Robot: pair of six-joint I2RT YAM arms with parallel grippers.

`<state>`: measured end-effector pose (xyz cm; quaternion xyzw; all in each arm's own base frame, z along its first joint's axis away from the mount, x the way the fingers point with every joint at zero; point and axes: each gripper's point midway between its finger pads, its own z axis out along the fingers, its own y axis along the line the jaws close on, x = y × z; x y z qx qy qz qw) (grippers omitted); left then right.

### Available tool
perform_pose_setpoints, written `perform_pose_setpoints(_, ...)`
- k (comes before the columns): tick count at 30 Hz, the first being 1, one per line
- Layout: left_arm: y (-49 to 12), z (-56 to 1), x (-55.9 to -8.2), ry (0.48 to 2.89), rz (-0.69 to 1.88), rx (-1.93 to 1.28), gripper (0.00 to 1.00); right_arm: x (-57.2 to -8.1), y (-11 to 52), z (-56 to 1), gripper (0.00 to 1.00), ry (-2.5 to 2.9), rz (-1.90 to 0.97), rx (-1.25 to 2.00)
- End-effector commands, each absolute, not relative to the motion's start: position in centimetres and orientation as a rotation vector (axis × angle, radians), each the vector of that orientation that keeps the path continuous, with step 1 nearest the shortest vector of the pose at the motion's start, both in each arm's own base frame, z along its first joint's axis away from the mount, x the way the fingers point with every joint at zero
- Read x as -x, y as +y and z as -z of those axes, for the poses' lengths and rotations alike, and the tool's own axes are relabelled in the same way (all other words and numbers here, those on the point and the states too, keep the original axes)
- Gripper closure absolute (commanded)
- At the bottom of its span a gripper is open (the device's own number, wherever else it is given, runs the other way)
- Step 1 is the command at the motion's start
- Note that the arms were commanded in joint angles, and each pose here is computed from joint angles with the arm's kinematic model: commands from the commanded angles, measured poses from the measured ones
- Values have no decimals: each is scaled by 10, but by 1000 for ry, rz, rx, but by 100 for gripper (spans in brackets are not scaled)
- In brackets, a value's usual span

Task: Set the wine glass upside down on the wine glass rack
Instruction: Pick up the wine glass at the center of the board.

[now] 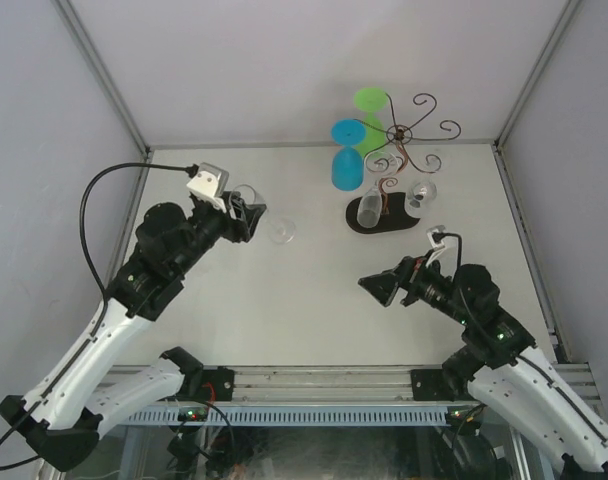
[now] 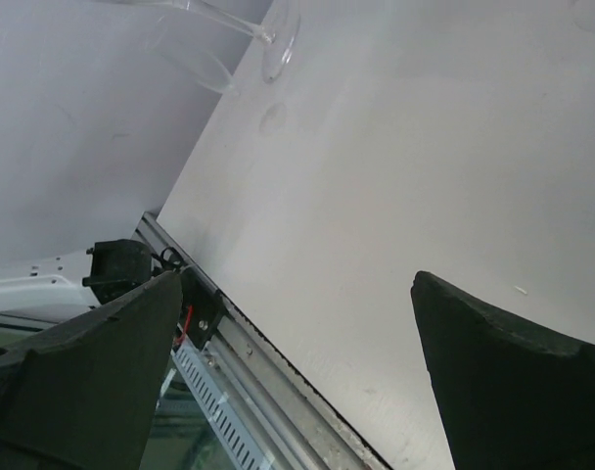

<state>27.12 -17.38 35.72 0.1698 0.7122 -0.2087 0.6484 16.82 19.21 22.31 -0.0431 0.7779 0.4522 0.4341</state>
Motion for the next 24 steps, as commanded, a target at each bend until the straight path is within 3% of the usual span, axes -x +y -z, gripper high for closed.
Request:
perform_pose_setpoints(1,-190,-356,-256,1599,527,-414,71,-192,197,-240,0,1771,-1038,-27)
perform_pose_setpoints(9,-213,-346,-230,1602,612,-456,71,-183,217,-207,0,1765,-1108,-114)
perform_pose_setpoints(24,-244,-331,-200,1614,735,-527,72,-180,213,-195,0,1759,-1181,-189)
